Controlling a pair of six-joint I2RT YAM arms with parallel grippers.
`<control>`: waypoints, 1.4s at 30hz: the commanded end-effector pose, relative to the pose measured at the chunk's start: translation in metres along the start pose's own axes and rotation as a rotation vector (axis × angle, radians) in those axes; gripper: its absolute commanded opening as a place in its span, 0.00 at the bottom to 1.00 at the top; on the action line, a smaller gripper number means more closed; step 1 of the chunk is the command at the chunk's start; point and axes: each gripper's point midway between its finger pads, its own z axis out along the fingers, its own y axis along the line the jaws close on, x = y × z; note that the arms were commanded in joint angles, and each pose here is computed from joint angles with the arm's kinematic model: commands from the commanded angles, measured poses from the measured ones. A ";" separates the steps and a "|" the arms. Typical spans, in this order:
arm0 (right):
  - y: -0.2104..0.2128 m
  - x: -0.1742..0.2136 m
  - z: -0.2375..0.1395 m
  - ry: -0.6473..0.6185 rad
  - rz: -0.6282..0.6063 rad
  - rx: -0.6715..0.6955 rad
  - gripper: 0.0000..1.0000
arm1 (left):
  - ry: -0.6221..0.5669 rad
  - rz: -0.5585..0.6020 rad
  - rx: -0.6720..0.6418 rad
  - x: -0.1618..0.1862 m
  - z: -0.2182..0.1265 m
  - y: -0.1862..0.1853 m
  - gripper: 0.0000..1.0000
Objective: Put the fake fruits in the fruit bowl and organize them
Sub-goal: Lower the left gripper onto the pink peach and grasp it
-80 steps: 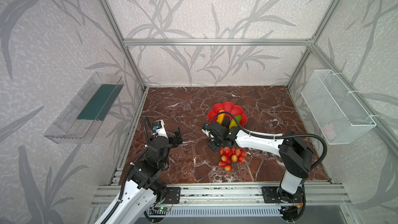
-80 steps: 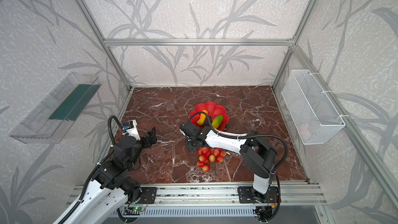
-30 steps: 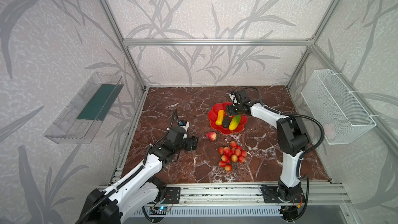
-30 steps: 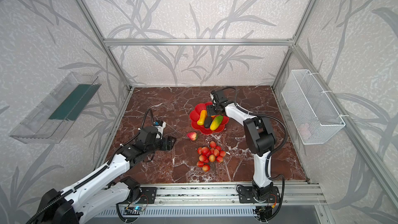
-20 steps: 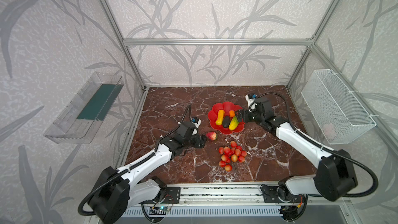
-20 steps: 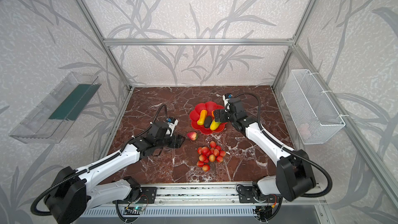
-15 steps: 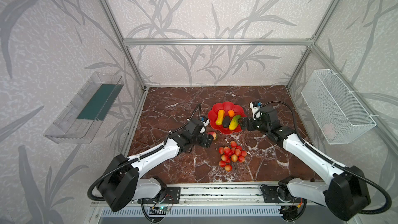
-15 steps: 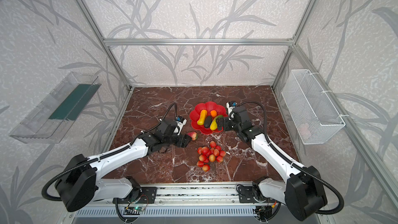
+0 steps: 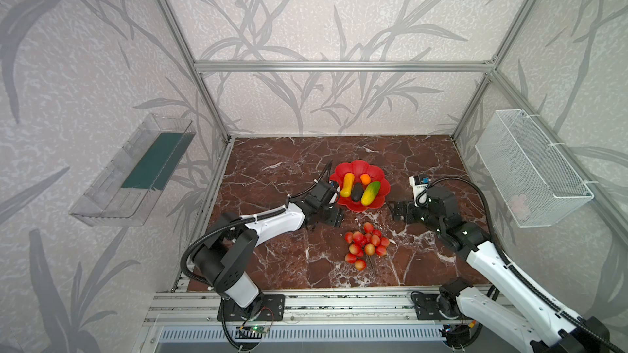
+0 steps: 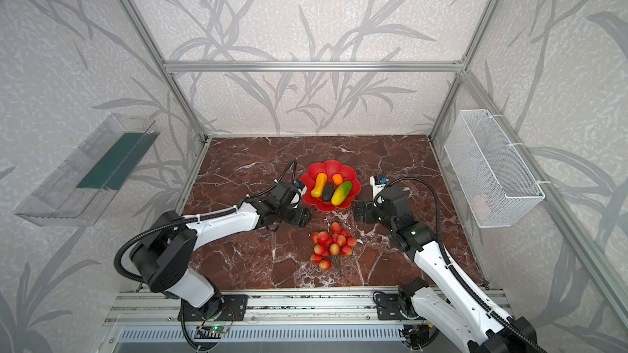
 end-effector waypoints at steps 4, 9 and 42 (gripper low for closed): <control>-0.008 0.007 -0.007 0.006 -0.006 0.034 0.99 | 0.032 -0.011 -0.033 -0.003 0.013 0.002 0.79; -0.009 0.008 -0.009 0.003 -0.006 0.034 0.99 | 0.069 -0.017 -0.032 0.004 0.019 0.002 0.70; -0.009 0.011 -0.015 -0.005 -0.002 0.034 0.99 | 0.098 -0.052 -0.064 0.012 0.021 0.010 0.45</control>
